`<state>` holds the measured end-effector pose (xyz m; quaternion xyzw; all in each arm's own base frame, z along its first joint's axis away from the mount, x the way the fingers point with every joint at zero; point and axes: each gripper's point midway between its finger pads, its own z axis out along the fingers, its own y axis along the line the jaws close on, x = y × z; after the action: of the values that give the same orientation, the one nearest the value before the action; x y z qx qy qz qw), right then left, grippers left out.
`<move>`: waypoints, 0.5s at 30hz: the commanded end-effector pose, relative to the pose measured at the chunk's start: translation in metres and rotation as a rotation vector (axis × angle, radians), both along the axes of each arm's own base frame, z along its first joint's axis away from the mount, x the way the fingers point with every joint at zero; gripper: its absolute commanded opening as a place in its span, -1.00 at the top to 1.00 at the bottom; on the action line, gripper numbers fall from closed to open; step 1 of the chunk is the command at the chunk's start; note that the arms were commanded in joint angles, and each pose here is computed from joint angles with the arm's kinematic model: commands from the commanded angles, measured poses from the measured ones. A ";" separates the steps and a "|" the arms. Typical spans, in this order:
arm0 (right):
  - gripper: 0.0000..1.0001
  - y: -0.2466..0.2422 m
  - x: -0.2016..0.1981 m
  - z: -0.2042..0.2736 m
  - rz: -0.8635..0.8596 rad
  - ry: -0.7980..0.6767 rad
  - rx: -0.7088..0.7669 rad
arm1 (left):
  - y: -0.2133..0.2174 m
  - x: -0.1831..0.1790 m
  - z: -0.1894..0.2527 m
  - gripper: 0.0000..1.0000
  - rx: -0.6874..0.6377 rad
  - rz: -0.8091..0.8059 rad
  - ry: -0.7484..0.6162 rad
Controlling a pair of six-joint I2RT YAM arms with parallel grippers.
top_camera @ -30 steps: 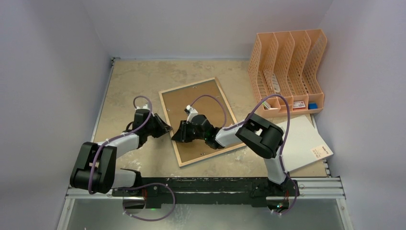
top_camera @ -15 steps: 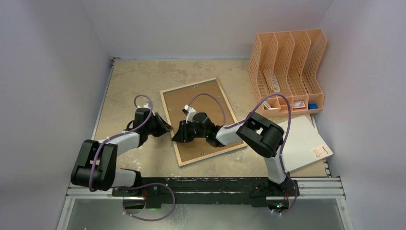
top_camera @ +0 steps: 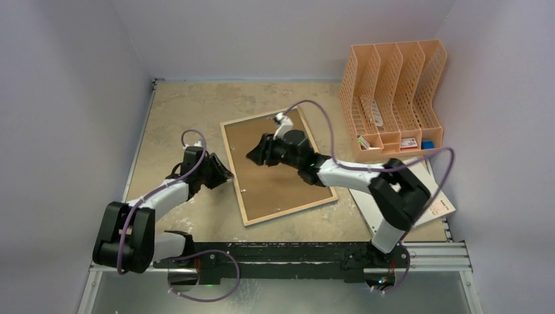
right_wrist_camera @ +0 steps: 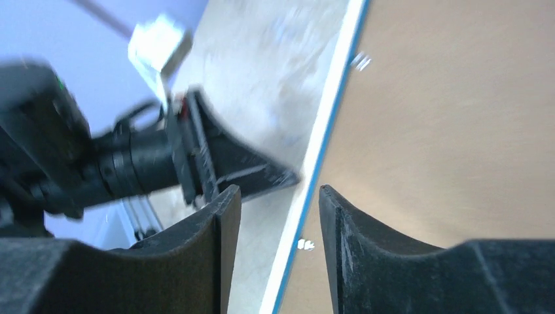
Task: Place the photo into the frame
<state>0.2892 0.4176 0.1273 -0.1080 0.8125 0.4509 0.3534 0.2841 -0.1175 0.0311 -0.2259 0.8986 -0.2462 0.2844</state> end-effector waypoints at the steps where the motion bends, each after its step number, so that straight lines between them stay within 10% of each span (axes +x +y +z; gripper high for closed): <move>1: -0.09 -0.088 0.046 0.024 -0.346 -0.045 -0.089 | 0.014 -0.007 0.024 0.19 0.086 -0.007 -0.028; 7: -0.83 -0.202 0.059 0.007 -0.653 -0.064 -0.371 | 0.013 -0.030 0.040 0.00 0.088 -0.058 -0.039; 15: -0.92 -0.274 0.059 -0.038 -0.775 0.062 -0.514 | 0.007 -0.045 0.033 -0.09 0.061 -0.052 -0.028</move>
<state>0.3570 0.1801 0.1166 0.1142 0.8689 0.1428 0.4600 0.2481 -0.1101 0.0758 -0.1880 0.9014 -0.2336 0.3125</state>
